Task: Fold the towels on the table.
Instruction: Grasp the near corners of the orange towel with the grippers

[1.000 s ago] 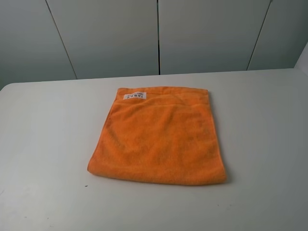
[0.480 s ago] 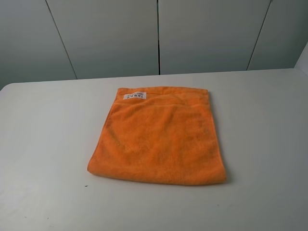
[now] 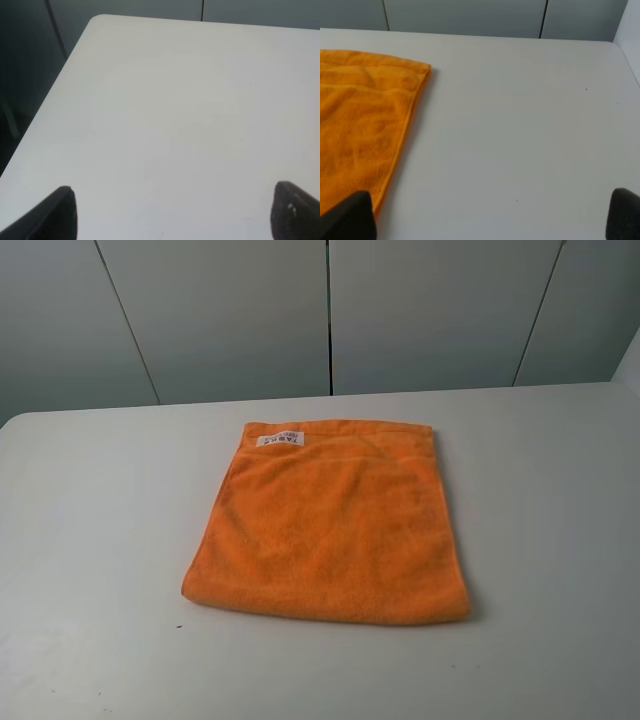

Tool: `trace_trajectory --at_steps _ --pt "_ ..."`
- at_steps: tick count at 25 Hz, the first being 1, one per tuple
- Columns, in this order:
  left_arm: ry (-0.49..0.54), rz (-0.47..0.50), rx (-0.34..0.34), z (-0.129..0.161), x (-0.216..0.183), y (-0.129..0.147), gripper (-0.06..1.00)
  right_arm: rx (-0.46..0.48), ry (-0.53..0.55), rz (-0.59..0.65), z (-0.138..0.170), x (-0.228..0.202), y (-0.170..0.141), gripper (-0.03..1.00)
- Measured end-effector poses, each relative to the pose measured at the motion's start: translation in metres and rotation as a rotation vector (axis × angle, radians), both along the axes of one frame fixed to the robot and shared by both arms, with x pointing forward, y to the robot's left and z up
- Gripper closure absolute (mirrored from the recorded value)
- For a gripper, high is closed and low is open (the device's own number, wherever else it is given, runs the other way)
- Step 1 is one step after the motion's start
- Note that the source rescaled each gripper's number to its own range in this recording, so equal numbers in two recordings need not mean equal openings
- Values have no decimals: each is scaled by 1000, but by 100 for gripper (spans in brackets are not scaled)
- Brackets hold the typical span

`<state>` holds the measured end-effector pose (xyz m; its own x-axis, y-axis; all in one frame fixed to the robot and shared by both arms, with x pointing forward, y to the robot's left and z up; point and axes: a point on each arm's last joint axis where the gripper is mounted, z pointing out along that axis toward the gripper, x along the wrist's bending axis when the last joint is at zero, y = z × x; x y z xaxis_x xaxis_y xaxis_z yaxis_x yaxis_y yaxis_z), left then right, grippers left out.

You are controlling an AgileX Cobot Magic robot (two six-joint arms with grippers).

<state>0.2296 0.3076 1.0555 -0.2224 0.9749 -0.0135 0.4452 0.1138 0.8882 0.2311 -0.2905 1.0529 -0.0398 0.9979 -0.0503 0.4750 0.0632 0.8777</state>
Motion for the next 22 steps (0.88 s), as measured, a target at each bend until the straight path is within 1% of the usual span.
trace_trajectory --at_steps 22 --pt "0 -1 1 0 0 0 -5 0 0 19 0 0 0 -3"
